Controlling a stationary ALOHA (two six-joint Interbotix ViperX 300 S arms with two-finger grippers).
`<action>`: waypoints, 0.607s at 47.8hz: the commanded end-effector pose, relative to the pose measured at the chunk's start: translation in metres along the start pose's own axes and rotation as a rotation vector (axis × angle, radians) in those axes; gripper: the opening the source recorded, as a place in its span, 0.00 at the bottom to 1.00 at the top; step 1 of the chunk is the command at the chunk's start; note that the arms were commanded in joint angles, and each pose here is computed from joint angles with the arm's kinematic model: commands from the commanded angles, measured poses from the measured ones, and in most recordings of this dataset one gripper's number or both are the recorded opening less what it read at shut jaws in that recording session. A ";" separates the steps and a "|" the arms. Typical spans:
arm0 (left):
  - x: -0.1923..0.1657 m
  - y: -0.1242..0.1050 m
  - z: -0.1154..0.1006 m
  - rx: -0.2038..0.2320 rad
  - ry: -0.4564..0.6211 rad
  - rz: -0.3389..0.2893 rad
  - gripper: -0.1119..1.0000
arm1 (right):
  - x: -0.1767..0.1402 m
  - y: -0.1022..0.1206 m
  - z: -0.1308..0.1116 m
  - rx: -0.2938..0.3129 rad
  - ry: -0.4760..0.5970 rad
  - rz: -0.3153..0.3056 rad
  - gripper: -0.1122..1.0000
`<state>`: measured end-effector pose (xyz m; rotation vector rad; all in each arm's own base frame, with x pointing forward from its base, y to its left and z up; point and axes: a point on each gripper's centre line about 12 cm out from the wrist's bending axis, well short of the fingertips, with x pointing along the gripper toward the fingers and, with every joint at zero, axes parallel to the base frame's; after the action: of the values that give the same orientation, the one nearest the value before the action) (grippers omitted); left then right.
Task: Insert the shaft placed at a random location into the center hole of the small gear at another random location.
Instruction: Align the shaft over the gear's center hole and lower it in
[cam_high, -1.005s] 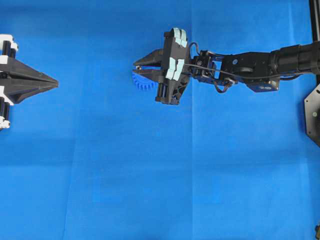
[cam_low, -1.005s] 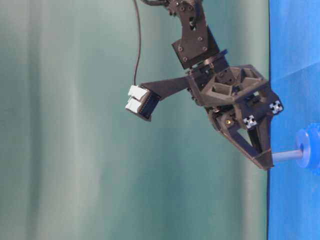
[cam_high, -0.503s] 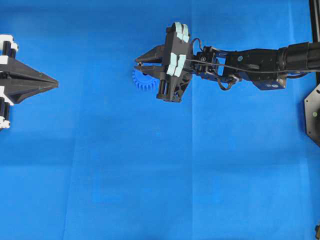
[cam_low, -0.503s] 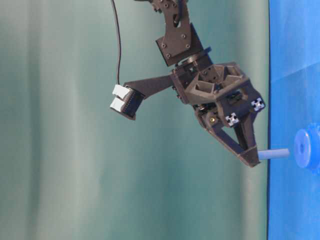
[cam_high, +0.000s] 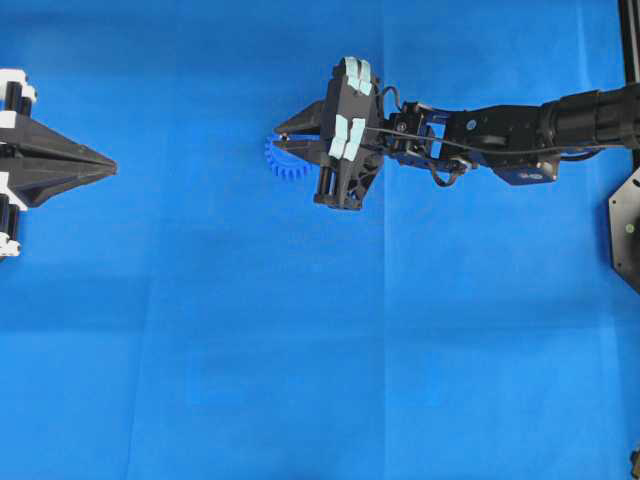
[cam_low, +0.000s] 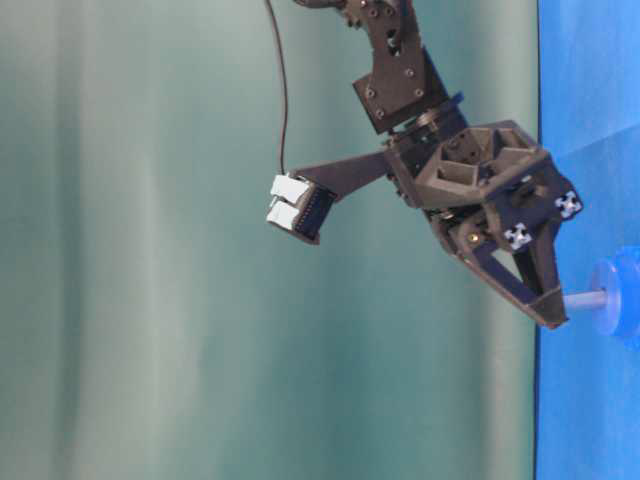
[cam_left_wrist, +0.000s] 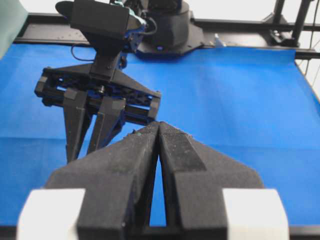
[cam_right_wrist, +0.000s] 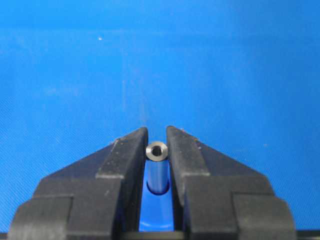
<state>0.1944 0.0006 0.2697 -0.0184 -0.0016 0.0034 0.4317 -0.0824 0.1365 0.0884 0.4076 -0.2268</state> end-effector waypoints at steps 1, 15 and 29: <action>0.002 0.000 0.005 -0.001 -0.012 0.002 0.10 | -0.001 0.001 0.008 0.003 -0.037 0.000 0.13; 0.002 0.000 0.005 0.000 -0.012 0.001 0.10 | 0.005 0.000 -0.005 0.005 -0.008 -0.005 0.13; 0.002 0.000 0.005 0.000 -0.012 0.001 0.10 | 0.010 -0.001 -0.017 0.006 0.029 -0.006 0.13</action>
<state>0.1945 0.0006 0.2703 -0.0184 -0.0031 0.0034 0.4316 -0.0835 0.1115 0.0970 0.4516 -0.2344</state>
